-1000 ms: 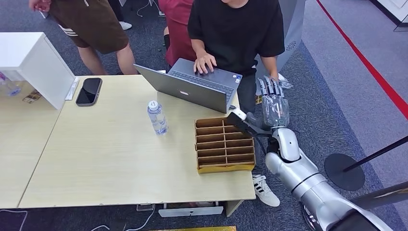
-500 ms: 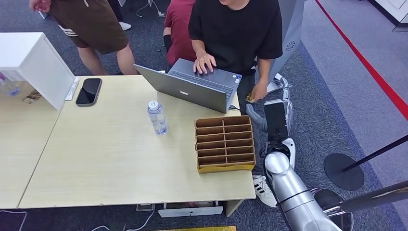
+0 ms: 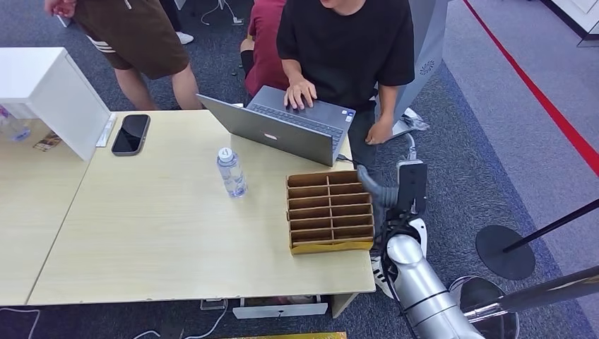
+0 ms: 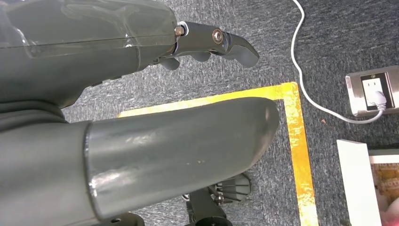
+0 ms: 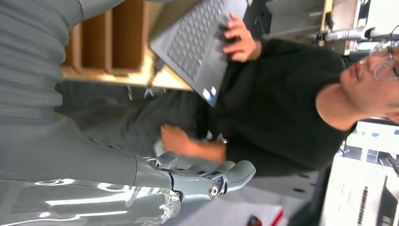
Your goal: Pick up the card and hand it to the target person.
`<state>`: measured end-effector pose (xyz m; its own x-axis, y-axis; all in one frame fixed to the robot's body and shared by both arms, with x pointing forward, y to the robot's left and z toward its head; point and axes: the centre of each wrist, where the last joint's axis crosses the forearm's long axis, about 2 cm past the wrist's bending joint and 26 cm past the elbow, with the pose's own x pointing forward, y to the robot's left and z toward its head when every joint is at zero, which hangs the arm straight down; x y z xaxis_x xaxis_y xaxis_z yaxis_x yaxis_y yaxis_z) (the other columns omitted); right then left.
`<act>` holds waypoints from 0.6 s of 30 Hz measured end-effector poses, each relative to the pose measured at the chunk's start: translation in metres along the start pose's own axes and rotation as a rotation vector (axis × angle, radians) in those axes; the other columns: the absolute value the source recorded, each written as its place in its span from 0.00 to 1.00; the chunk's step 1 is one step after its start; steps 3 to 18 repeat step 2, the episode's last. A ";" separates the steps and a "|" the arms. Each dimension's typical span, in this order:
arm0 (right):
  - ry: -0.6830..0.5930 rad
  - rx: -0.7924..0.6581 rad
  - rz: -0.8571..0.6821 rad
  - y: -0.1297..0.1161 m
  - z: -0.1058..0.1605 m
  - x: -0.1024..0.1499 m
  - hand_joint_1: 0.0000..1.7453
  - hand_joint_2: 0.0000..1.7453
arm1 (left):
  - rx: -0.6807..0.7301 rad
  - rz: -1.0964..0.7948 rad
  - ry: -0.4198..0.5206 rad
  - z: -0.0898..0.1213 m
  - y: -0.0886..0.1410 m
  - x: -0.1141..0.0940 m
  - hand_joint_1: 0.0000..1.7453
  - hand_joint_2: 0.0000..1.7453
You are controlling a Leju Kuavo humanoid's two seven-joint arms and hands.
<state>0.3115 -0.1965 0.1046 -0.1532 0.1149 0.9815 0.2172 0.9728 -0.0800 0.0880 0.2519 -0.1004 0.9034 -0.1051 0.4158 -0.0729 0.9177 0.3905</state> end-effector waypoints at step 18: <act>-0.009 -0.011 0.004 0.000 0.000 -0.001 0.00 1.00 | 0.001 0.000 0.000 0.000 0.000 0.000 0.00 0.00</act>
